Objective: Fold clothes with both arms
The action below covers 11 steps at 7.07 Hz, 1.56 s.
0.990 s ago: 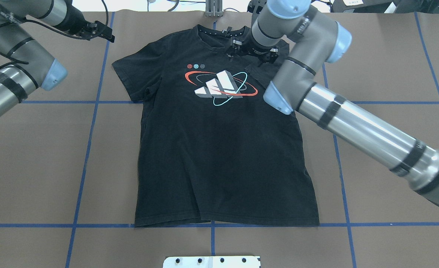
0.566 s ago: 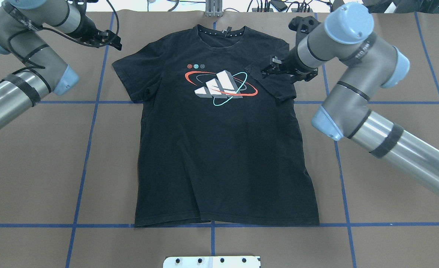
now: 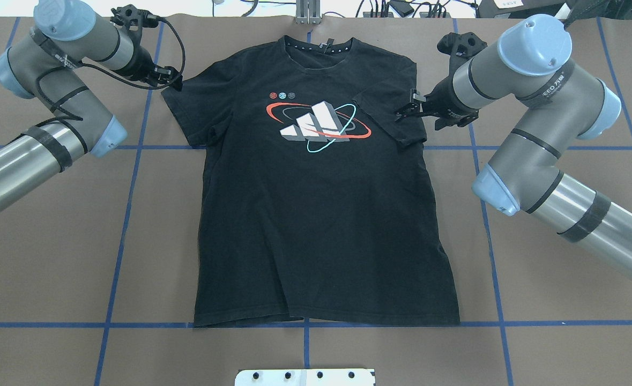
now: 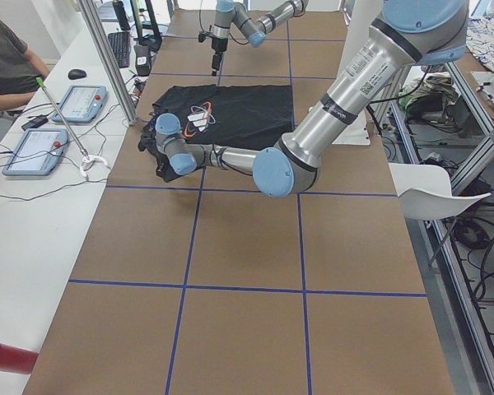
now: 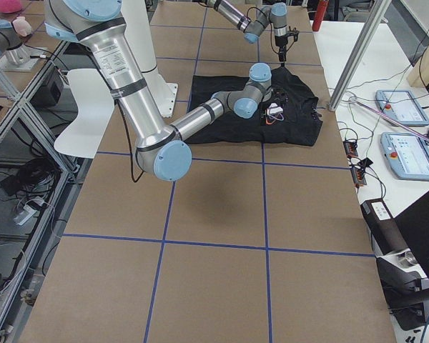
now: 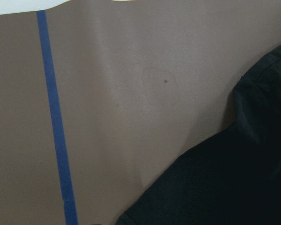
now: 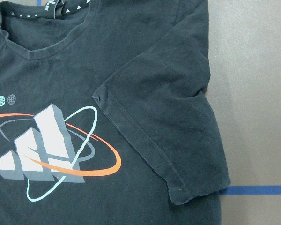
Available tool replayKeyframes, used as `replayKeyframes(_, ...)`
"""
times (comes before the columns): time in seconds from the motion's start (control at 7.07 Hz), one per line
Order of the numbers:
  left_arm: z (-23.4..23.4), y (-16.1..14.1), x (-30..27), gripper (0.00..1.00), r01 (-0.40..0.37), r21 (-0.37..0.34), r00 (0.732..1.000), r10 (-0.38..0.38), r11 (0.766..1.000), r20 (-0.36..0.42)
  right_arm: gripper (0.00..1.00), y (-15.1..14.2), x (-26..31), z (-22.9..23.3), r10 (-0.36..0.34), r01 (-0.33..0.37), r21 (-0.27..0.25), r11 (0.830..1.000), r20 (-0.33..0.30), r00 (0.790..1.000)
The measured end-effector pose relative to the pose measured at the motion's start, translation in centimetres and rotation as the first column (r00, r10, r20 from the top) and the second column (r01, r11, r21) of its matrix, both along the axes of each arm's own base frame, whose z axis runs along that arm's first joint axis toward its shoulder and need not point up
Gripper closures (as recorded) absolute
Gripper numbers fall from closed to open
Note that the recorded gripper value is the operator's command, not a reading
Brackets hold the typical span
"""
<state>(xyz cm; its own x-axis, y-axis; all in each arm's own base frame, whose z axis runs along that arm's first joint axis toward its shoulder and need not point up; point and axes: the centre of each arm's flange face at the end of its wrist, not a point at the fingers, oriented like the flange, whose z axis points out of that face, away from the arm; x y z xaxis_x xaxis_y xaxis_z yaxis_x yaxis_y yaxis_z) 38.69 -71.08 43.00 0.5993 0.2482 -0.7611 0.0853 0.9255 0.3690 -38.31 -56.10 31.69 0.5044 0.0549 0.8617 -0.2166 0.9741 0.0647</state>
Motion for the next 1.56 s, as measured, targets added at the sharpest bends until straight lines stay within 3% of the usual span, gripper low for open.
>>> replayKeyframes(0.57, 1.9, -0.2, -0.1, 0.39, 0.008, -0.039, 1.000, -0.007, 0.999, 0.019, 0.00, 0.1, 0.0, -0.1, 0.000, 0.000, 0.003, 1.000, 0.001, 1.000)
replayKeyframes(1.56, 2.2, -0.6, 0.6, 0.41, 0.004, -0.053, 1.000, -0.003, 0.999, 0.021, 0.00, -0.1, 0.1, 0.2, 0.008, -0.008, 0.000, 1.000, -0.005, 1.000)
